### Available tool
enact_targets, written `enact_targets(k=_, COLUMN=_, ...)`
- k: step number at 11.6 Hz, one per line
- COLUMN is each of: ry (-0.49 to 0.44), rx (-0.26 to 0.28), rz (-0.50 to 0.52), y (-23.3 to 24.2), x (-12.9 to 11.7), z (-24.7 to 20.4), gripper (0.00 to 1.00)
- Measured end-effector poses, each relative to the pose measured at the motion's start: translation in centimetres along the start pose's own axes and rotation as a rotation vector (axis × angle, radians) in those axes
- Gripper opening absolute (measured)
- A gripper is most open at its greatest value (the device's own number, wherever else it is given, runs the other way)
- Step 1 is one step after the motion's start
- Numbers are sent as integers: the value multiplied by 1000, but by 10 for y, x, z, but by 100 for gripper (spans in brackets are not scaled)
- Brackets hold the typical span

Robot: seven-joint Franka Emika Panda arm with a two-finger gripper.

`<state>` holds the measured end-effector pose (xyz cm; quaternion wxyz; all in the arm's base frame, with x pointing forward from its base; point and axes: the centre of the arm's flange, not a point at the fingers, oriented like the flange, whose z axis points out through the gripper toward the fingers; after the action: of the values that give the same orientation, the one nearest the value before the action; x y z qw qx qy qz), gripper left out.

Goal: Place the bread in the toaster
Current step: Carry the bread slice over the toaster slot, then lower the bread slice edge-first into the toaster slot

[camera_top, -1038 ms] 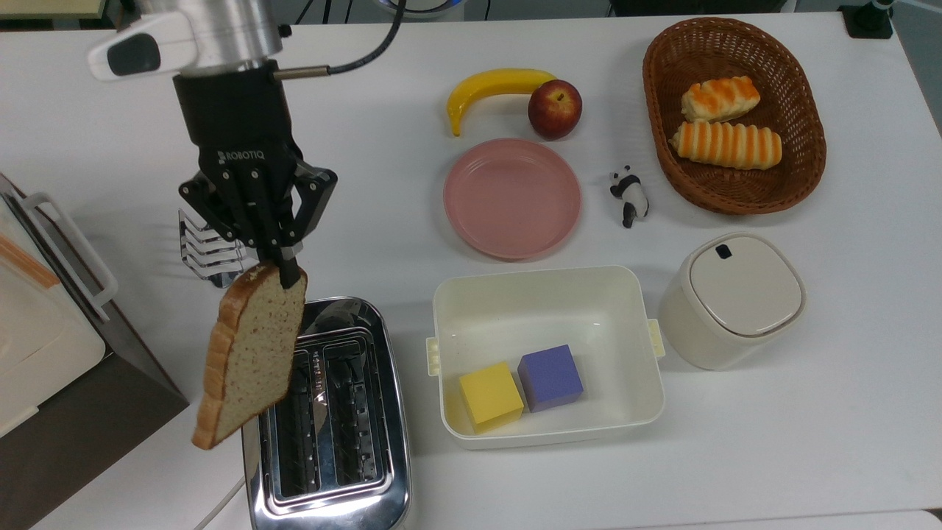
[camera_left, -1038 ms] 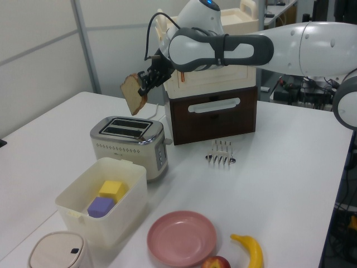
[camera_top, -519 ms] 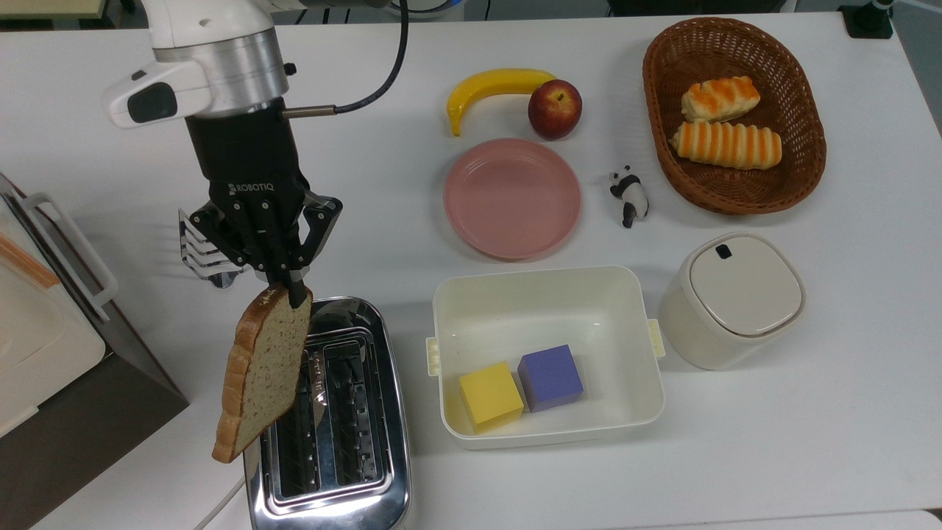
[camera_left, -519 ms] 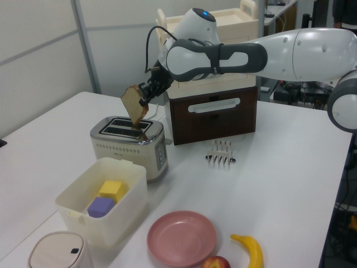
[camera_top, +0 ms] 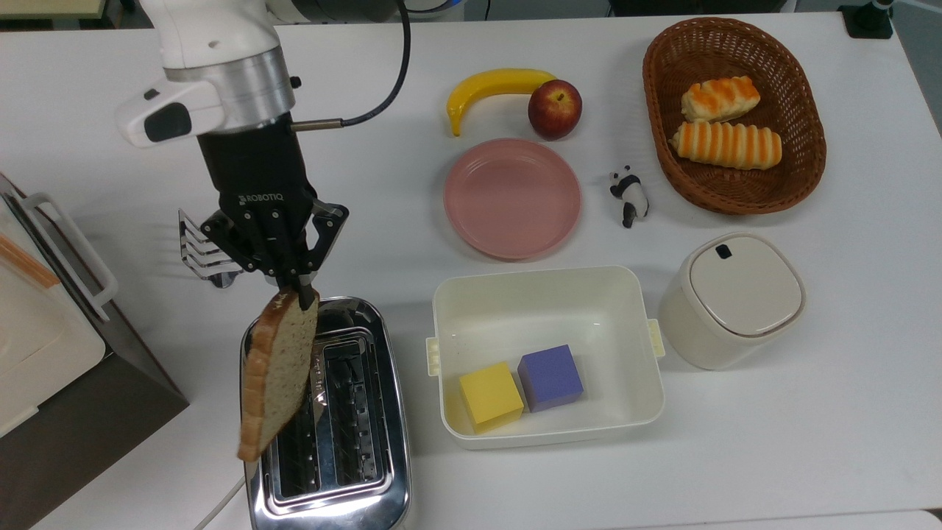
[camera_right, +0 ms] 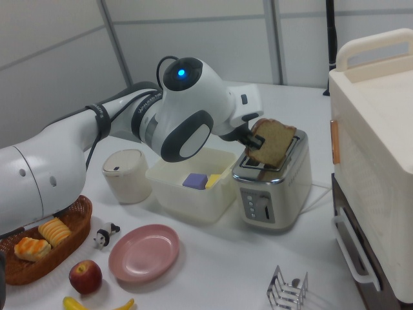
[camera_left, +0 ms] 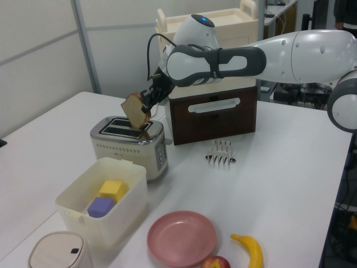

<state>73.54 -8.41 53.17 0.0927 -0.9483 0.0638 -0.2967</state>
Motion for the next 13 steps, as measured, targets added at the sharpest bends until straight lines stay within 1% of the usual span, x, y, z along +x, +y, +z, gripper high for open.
enact_targets(k=2, ry=-66, rx=9, rz=-46, y=-1, x=-8, z=6, gripper=9)
enact_targets(k=3, ry=-79, rx=12, rz=-60, y=-1, x=-9, z=6, gripper=9)
enact_targets(k=6, ry=-102, rx=11, rz=-79, y=-2, x=-11, z=7, gripper=9)
enact_targets(k=9, ry=-101, rx=11, rz=-78, y=-1, x=-11, z=6, gripper=9)
enact_targets(k=10, ry=-100, rx=11, rz=-77, y=-1, x=-11, z=6, gripper=14)
enact_targets(k=11, ry=-99, rx=10, rz=-76, y=1, x=-10, z=5, gripper=15)
enact_targets(k=12, ry=-99, rx=8, rz=-73, y=3, x=-10, z=4, gripper=24)
enact_targets(k=13, ry=-101, rx=6, rz=-70, y=6, x=-10, z=4, gripper=27)
